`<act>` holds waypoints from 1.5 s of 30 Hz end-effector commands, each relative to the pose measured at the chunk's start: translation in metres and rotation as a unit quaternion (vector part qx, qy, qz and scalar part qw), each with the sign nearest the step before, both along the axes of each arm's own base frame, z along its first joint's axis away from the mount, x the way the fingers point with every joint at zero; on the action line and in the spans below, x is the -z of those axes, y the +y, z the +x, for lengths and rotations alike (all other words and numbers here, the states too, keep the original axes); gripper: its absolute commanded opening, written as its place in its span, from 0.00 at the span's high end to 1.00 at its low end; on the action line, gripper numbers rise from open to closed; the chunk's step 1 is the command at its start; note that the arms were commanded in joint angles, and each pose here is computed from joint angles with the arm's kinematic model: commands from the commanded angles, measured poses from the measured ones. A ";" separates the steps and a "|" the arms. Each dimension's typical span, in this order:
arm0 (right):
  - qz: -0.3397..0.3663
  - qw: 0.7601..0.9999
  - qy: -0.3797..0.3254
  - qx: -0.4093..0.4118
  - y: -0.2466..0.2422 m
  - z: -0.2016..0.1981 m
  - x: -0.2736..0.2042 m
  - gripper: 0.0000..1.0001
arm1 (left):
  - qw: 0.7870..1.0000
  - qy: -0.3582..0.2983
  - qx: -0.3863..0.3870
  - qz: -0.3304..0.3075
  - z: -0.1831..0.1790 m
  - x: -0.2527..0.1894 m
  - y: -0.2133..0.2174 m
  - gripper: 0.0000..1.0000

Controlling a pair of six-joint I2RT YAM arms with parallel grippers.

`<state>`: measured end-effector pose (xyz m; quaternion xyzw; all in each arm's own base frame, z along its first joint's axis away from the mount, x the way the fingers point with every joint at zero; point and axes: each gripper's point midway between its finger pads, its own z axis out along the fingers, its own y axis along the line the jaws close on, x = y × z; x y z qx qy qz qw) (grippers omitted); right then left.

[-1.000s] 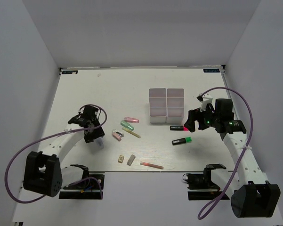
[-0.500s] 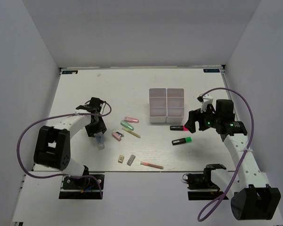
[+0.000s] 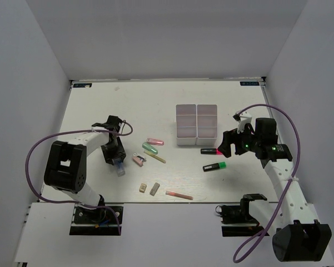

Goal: Sort the stationery into containers
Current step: Pick up the stationery from the center of the board, then place the stationery in the storage box.

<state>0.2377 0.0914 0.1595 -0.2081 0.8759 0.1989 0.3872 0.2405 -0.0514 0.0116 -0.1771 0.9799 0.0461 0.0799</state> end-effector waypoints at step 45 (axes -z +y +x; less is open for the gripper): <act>0.065 0.963 -0.093 -0.245 0.049 -0.035 0.002 1.00 | 0.530 -0.541 0.555 -0.344 0.190 -0.284 -0.339 1.00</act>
